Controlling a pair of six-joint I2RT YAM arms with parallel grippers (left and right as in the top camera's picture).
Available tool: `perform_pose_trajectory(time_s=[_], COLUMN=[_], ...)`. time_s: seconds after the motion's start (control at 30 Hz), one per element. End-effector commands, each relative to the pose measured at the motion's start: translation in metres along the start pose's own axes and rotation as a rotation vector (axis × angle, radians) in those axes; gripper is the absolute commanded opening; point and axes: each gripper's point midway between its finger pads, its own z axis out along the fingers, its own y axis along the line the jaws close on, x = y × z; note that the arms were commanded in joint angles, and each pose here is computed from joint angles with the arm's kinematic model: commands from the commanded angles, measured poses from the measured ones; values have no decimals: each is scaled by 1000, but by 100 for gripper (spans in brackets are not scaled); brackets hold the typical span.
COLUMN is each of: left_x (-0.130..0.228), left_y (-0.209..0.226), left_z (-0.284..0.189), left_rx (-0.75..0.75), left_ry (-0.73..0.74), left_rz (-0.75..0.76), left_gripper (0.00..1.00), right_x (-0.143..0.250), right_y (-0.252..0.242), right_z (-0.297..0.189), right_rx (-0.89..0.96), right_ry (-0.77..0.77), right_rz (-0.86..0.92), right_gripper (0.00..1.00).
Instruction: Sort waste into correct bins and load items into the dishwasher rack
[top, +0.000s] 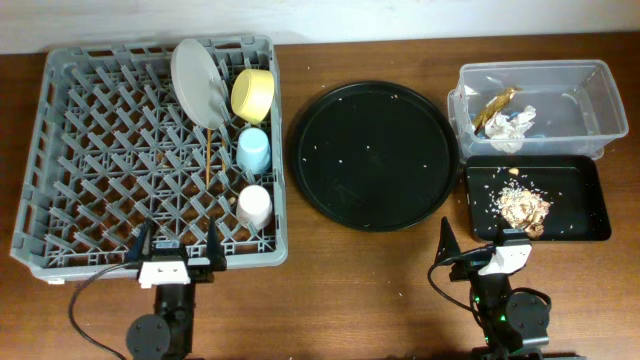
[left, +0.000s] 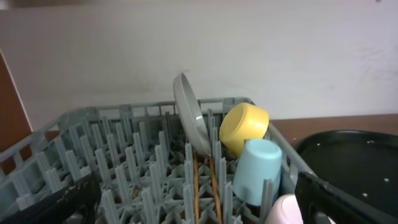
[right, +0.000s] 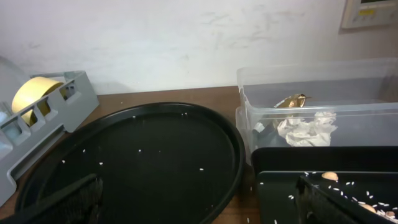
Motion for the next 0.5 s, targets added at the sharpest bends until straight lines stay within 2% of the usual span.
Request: perform_pose_trajectory(time_s=[0.0, 0.1, 0.47], left_x=[8, 39, 41], left_y=[3, 1, -3], left_z=[-2, -6, -7], left_rx=[-18, -5, 17], left_ry=[13, 138, 147], left_rz=[74, 82, 81], left_gripper=[99, 99, 99], right_x=[2, 2, 2], right_y=[0, 0, 0], right_z=[0, 0, 0], right_rx=[3, 3, 3], right_ry=[3, 3, 4], right_rz=[3, 3, 3], right_gripper=[98, 98, 98])
